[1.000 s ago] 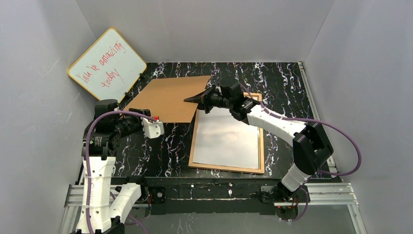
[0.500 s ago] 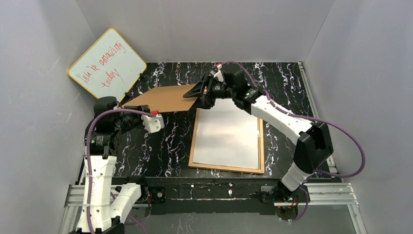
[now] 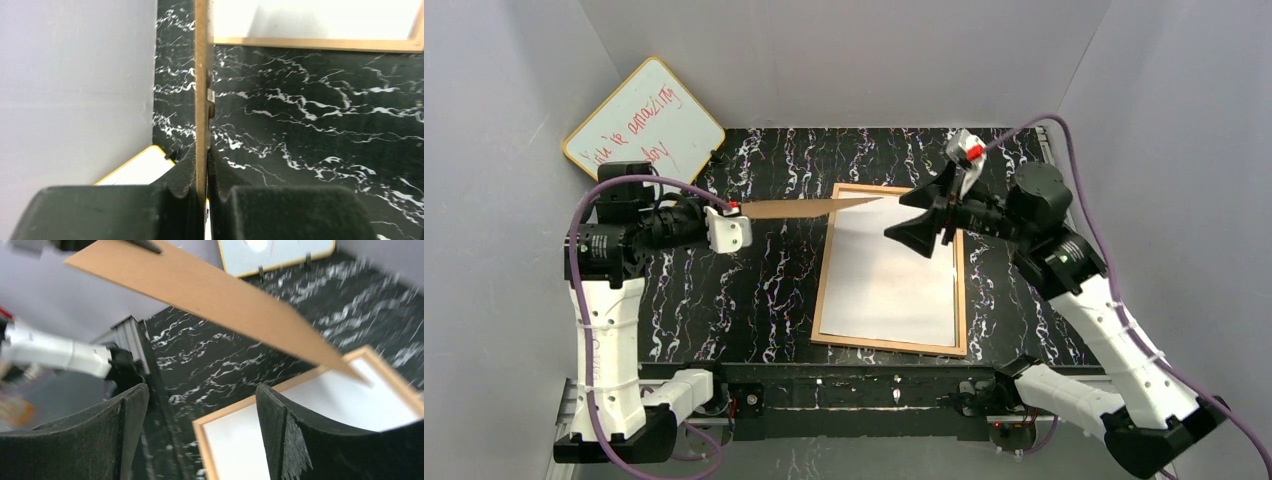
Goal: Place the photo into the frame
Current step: Turn over the photo frame item on the photo frame.
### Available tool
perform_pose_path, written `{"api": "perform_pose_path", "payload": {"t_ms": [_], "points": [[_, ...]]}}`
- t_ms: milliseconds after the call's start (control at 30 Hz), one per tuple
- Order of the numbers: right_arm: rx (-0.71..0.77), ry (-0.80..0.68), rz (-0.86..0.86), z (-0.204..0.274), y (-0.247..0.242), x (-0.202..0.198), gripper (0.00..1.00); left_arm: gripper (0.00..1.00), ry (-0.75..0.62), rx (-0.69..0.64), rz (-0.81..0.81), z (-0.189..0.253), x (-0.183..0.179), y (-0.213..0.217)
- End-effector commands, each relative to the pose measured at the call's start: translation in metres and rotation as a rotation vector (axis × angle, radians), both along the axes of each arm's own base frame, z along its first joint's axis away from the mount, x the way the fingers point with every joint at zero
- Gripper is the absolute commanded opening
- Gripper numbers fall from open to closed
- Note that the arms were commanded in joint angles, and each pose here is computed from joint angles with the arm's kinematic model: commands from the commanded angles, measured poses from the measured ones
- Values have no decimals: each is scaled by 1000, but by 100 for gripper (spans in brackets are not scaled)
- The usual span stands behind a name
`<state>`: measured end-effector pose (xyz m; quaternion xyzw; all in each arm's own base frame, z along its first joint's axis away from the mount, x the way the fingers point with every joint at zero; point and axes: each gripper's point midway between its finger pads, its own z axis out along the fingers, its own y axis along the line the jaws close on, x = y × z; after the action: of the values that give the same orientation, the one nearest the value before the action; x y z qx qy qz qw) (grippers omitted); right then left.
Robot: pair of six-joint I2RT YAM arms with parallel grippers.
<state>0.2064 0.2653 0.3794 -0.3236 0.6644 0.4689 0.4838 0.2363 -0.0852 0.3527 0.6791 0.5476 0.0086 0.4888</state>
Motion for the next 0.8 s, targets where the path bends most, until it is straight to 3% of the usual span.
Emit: {"api": "perform_pose_path", "payload": {"t_ms": [0, 133, 500, 767], "points": [[-58, -396, 141, 2, 5, -1, 85, 0, 81, -52, -146, 9, -36, -20], [-39, -429, 275, 9, 18, -14, 83, 0, 97, -80, -150, 14, -40, -24], [-15, -542, 419, 1, 55, -41, 79, 0, 109, -103, -139, 20, -43, -25], [-74, -542, 371, -21, 79, -18, 71, 0, 125, -113, -145, 23, -49, -27]]}}
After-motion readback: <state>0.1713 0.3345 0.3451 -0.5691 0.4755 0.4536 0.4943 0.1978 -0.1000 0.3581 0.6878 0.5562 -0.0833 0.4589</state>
